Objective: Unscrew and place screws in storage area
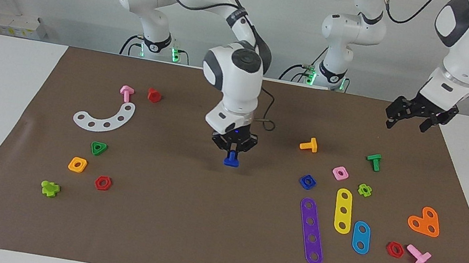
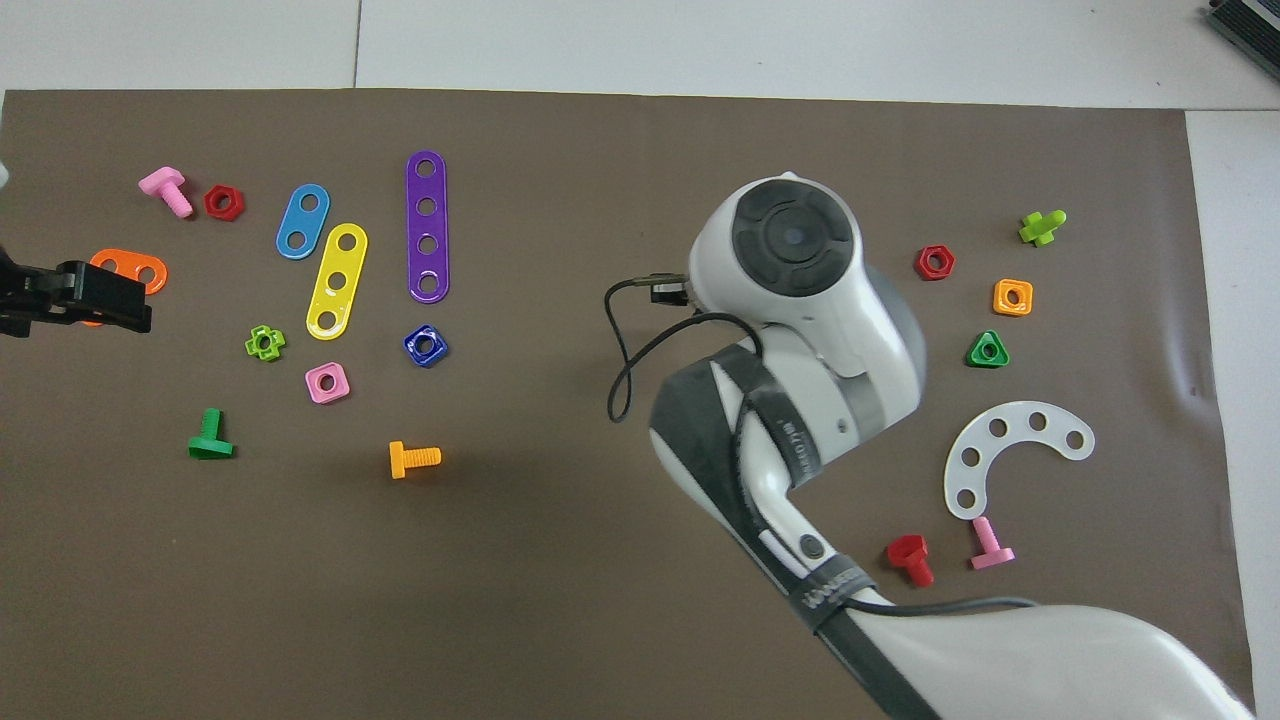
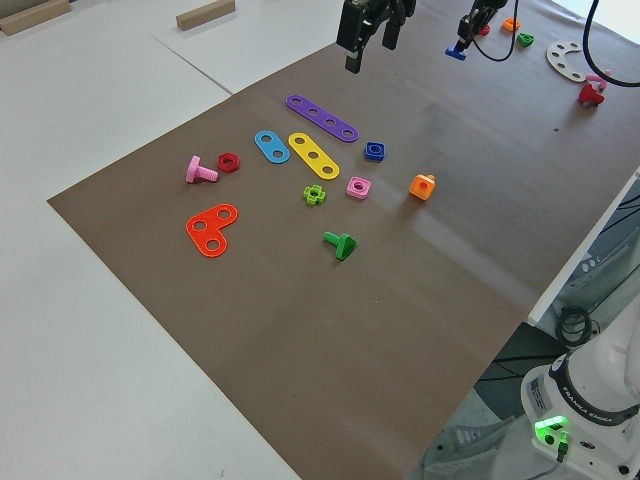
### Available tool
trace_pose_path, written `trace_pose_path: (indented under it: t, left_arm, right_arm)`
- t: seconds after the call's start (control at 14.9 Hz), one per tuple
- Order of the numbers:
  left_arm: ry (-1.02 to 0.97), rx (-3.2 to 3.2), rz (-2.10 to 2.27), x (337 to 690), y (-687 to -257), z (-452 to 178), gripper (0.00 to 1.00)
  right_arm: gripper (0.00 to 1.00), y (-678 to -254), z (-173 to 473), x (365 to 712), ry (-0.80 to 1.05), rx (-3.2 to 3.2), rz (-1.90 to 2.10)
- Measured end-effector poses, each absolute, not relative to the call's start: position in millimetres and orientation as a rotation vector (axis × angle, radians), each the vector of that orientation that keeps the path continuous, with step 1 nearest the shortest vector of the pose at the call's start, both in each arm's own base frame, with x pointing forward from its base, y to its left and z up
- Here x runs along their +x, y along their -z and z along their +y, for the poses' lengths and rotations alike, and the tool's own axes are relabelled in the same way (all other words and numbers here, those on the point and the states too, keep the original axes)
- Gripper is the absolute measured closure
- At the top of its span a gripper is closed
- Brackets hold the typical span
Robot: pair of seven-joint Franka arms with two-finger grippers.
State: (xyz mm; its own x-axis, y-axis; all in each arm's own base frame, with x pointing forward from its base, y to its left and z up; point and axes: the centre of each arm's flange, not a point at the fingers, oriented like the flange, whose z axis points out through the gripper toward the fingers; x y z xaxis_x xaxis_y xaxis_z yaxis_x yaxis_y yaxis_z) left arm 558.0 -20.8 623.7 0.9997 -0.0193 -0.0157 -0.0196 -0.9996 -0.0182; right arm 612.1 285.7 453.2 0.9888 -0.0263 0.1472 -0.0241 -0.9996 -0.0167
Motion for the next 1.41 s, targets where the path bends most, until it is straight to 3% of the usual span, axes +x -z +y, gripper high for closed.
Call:
trace_pose_path:
  t: [0.2, 0.61, 0.81, 1.41]
  left_arm:
    - [-0.024, -3.124, 0.031, 560, -624, -21, 0.00]
    - [0.000, -3.124, 0.035, 566, -604, -21, 0.00]
    - [-0.006, -3.123, 0.091, 565, -602, -23, 0.00]
    - [0.004, -3.116, 0.195, 557, -595, -32, 0.00]
  right_arm:
    - [0.81, -459, 188, 621, 0.144, -3.159, 0.027]
    - [0.81, -363, 49, 608, 0.077, -3.152, -0.065]
    - [0.81, -333, 21, 595, 0.074, -3.153, -0.090]
    - [0.81, -321, 28, 589, 0.084, -3.108, -0.050]
